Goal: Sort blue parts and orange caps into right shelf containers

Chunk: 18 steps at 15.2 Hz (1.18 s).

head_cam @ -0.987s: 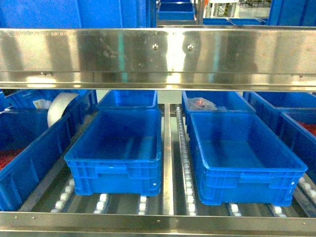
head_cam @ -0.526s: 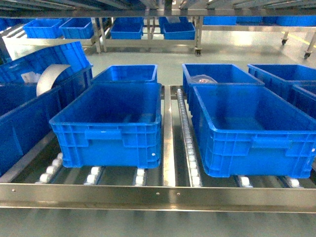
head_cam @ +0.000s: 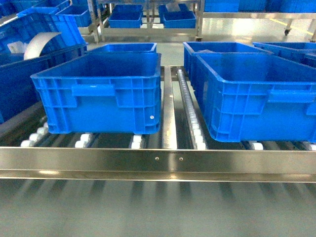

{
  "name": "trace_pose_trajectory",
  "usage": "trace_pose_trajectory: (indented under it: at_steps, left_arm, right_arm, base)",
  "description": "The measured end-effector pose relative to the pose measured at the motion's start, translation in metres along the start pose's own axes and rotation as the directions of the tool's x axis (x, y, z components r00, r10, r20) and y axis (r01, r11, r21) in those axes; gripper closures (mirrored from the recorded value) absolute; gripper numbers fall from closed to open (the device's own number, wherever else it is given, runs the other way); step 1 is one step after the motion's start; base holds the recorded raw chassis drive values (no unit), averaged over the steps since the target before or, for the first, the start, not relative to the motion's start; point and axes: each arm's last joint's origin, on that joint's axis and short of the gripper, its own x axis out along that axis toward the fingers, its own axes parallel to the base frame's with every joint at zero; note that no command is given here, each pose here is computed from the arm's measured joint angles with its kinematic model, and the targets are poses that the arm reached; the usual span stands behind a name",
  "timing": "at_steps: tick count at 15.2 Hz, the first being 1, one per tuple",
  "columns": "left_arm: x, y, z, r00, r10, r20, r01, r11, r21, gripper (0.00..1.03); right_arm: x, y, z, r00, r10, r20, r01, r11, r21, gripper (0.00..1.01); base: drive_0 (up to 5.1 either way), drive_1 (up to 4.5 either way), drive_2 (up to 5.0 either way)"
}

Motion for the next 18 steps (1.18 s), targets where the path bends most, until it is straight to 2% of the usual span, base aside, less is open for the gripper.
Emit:
trace_pose_trajectory:
  at_steps: [15,18]
  left_arm:
    - [0.0,0.0,-0.0001,1.0,0.001,-0.001,-0.001,1.0,0.0,0.6]
    - [0.0,0.0,-0.0001,1.0,0.001,-0.001,-0.001,1.0,0.0,0.6]
  right_arm:
    - [0.0,0.0,-0.0001,1.0,0.0,-0.001,0.0,1.0,0.0,0.59]
    - [0.0,0.0,-0.0001,1.0,0.0,-0.001,0.0,1.0,0.0,0.59]
  base:
    - [0.0,0.0,0.0]
    - [0.0,4.16,-4.2]
